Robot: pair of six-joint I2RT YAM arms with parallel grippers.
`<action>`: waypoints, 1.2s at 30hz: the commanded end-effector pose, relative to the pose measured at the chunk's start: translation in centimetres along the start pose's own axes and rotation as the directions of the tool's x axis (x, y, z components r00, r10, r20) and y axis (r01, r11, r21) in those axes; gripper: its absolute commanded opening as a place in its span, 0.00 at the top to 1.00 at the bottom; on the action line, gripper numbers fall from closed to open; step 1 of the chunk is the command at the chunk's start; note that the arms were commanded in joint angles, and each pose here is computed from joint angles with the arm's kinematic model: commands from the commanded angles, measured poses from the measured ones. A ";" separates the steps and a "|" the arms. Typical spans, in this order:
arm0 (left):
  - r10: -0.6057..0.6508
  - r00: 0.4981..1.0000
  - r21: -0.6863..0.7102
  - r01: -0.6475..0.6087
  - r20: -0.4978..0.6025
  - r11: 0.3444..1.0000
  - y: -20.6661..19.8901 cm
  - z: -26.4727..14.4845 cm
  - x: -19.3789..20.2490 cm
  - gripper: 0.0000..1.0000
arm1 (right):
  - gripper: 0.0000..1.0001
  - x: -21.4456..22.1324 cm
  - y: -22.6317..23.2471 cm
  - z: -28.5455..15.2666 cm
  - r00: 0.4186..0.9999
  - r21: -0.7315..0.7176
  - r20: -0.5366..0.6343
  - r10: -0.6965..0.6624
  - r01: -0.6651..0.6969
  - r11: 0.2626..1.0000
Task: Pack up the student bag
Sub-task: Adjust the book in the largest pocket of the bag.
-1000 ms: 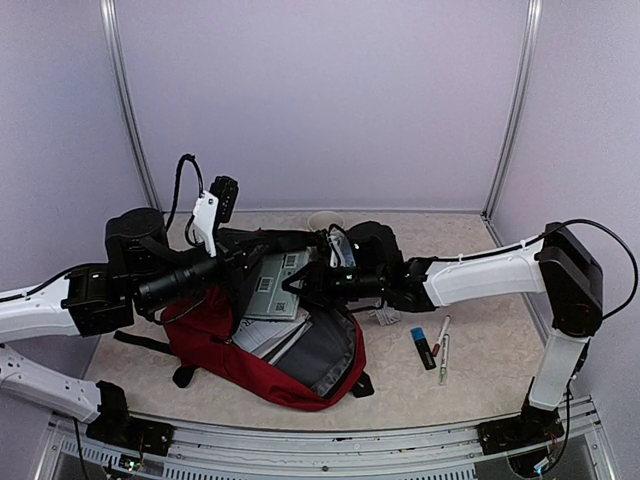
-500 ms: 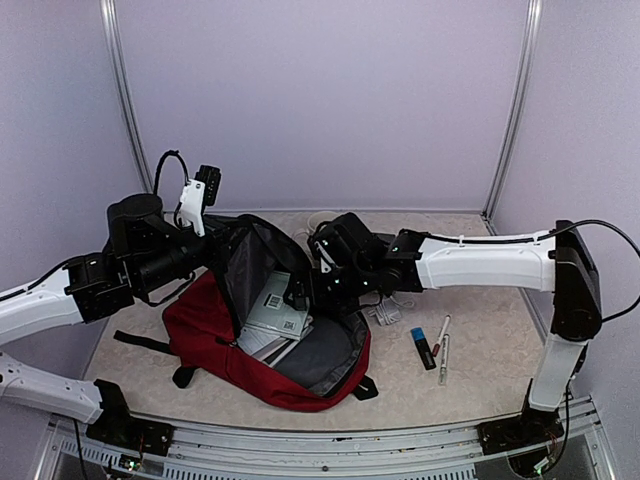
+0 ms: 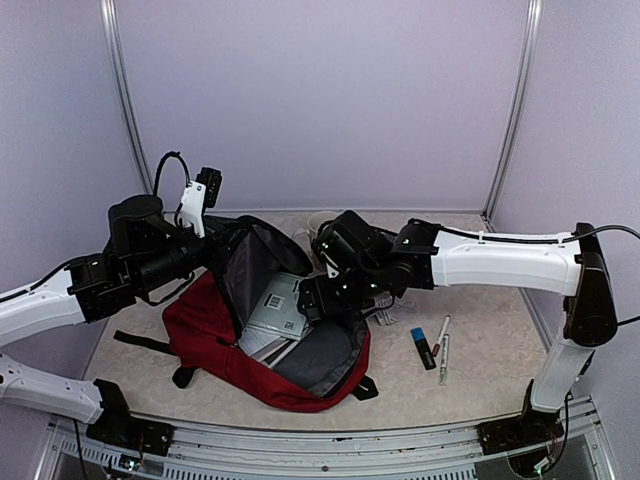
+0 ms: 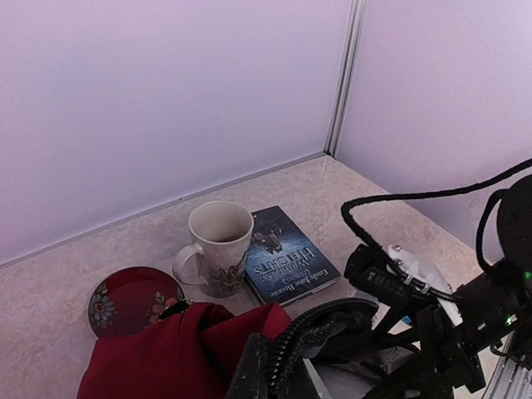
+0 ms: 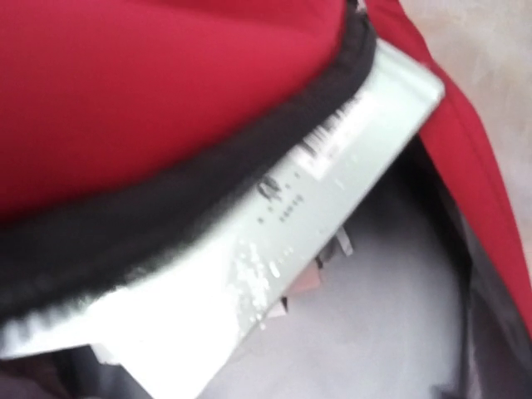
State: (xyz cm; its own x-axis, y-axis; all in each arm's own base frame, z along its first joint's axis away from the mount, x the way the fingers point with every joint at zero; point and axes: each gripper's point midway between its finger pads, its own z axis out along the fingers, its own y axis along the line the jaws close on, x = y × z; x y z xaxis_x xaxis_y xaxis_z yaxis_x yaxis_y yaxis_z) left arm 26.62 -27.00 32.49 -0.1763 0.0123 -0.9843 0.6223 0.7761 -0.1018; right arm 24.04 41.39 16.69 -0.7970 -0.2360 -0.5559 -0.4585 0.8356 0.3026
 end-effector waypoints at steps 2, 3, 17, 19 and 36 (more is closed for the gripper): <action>-0.015 0.999 0.004 0.015 0.029 1.000 1.0 -0.4 -0.4 1.00 | 0.35 -0.1 0.7 -0.5 0.999 -0.060 0.042 0.021 -0.018 0.998; -0.016 0.999 0.004 0.016 0.037 1.000 1.1 -0.5 -0.6 1.00 | 0.39 -0.2 1.2 -0.1 0.998 -0.094 0.056 0.018 -0.012 0.995; -0.022 0.998 0.044 0.020 0.056 0.999 1.2 -1.0 -1.4 1.00 | 0.57 1.0 4.3 6.3 1.000 -0.213 -0.007 -0.018 0.016 0.977; -0.027 0.997 0.047 0.024 0.066 0.999 1.3 -1.1 -1.7 1.00 | 0.59 0.8 5.8 6.0 0.999 -0.283 0.012 -0.034 0.036 0.959; -0.039 0.998 0.033 0.038 0.045 0.999 2.4 -0.6 -1.1 1.00 | 0.40 -0.6 4.0 -5.0 0.975 -0.517 0.204 -0.090 0.185 0.836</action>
State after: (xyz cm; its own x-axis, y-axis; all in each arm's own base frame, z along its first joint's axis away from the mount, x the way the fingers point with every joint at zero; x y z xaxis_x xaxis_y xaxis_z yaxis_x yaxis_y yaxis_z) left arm 27.25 -25.16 32.85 -0.1757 -0.0180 -0.9843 0.6491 0.7495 -0.1296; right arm 18.78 45.88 16.42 -0.6800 -0.3389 -0.6502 -0.7231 0.4568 0.5182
